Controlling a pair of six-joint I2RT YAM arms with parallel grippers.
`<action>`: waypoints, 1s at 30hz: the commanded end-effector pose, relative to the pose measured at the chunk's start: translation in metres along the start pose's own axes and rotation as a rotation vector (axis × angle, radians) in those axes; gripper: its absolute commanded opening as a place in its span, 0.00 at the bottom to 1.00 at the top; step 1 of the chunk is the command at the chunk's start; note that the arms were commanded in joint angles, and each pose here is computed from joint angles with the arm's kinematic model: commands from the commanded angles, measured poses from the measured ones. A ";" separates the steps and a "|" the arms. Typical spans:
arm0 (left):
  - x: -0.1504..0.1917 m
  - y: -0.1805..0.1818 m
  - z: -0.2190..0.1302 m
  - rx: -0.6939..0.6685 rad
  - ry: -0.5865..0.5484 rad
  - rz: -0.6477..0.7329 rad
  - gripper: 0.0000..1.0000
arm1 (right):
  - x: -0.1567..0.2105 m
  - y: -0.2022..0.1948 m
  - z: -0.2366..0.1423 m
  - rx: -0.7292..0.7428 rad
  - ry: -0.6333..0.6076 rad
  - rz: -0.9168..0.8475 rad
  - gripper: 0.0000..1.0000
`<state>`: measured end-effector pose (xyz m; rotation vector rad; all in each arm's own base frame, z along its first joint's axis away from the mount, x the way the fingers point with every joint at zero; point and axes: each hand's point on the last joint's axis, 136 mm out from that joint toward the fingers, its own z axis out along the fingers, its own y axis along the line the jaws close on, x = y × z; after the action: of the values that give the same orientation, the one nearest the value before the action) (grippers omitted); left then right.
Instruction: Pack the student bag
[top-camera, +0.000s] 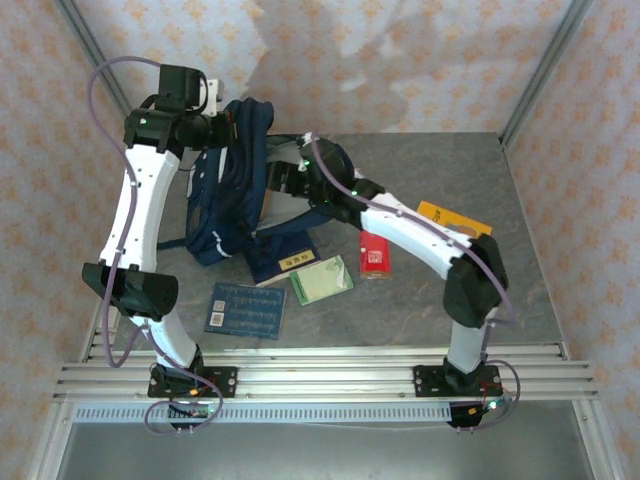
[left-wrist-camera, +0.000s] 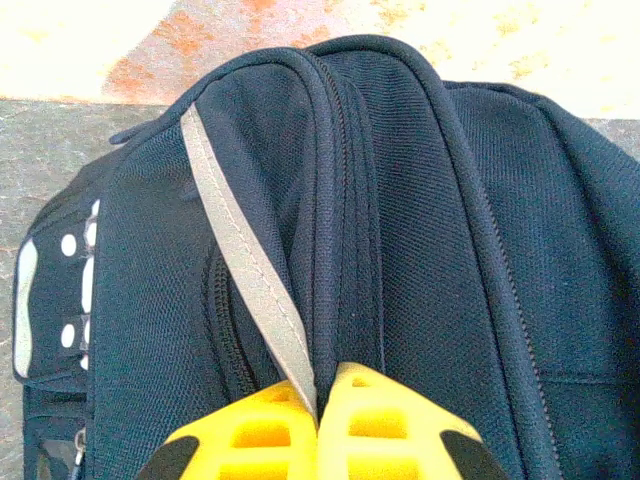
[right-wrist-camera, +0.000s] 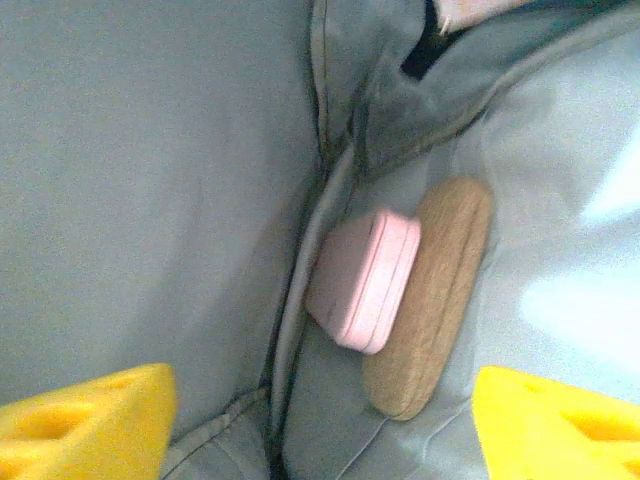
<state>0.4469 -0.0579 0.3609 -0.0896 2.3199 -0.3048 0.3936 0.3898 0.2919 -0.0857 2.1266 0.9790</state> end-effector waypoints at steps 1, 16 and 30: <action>-0.071 -0.009 -0.060 0.037 -0.314 0.031 0.00 | -0.011 -0.016 -0.031 0.058 -0.018 -0.032 0.72; 0.004 -0.025 0.031 -0.043 -0.040 0.080 0.00 | 0.059 -0.158 -0.113 0.373 0.143 0.047 0.72; 0.063 -0.028 0.094 -0.151 0.028 -0.007 0.39 | 0.100 -0.240 -0.133 0.653 0.264 0.151 0.69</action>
<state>0.4617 -0.1252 0.2429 -0.0707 2.4727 -0.1684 0.3285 0.1674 0.1412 0.2463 2.5754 0.4008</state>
